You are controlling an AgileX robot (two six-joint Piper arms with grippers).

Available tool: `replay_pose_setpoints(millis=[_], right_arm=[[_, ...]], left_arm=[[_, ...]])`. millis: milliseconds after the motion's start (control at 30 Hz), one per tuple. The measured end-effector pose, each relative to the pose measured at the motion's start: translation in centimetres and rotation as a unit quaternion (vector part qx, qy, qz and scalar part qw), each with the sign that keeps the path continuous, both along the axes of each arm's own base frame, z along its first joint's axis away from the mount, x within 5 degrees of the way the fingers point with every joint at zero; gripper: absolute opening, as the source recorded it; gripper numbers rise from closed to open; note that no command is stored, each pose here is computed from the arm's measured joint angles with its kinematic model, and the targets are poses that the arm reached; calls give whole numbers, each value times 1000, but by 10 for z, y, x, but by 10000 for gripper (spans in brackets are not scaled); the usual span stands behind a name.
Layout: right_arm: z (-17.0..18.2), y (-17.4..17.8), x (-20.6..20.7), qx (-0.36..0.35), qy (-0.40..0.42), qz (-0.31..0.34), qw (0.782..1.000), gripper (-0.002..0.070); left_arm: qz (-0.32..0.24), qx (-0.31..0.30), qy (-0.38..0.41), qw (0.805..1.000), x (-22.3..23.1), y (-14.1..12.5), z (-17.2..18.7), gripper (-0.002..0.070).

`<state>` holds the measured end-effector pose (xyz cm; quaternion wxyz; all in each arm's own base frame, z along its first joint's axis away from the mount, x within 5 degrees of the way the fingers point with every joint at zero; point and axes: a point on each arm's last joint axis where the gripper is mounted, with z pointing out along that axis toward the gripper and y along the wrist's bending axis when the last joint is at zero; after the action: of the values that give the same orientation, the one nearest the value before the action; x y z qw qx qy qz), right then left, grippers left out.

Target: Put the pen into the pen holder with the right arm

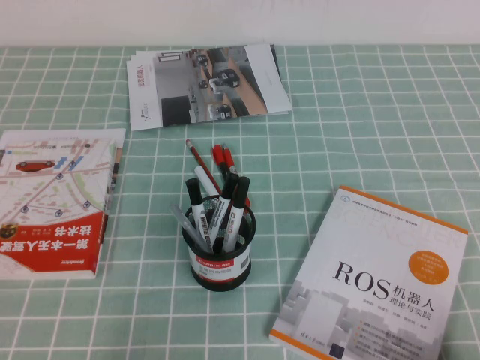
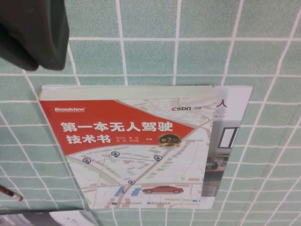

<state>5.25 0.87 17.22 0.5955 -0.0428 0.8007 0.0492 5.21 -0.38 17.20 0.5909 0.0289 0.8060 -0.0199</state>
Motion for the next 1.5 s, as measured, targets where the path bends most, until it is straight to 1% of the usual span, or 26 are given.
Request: replay_pose_setpoints(millis=[600, 800, 900, 1067, 1167, 1233, 1267, 1500], right_arm=[[0, 0, 0, 1, -1, 0, 1000, -19], [4, 1, 1, 32, -19, -1, 999, -19], [8, 2, 2, 59, -35, -3, 998, -19], [14, 4, 2, 150, -56, -9, 987, -19], [18, 5, 3, 226, -62, -14, 972, -19], [21, 6, 3, 284, -64, -19, 956, -19], [22, 6, 3, 300, -67, -22, 951, -19], [26, 3, 3, 303, -92, -31, 948, -19]], left_arm=[[0, 0, 0, 1000, 0, 0, 0, -4], [0, 0, 0, 1000, 0, 0, 0, -4], [0, 0, 0, 1000, 0, 0, 0, -4], [0, 0, 0, 1000, 0, 0, 0, -4], [0, 0, 0, 1000, 0, 0, 0, -4], [0, 0, 0, 1000, 0, 0, 0, -4], [0, 0, 0, 1000, 0, 0, 0, -4], [0, 0, 0, 1000, 0, 0, 0, -4]])
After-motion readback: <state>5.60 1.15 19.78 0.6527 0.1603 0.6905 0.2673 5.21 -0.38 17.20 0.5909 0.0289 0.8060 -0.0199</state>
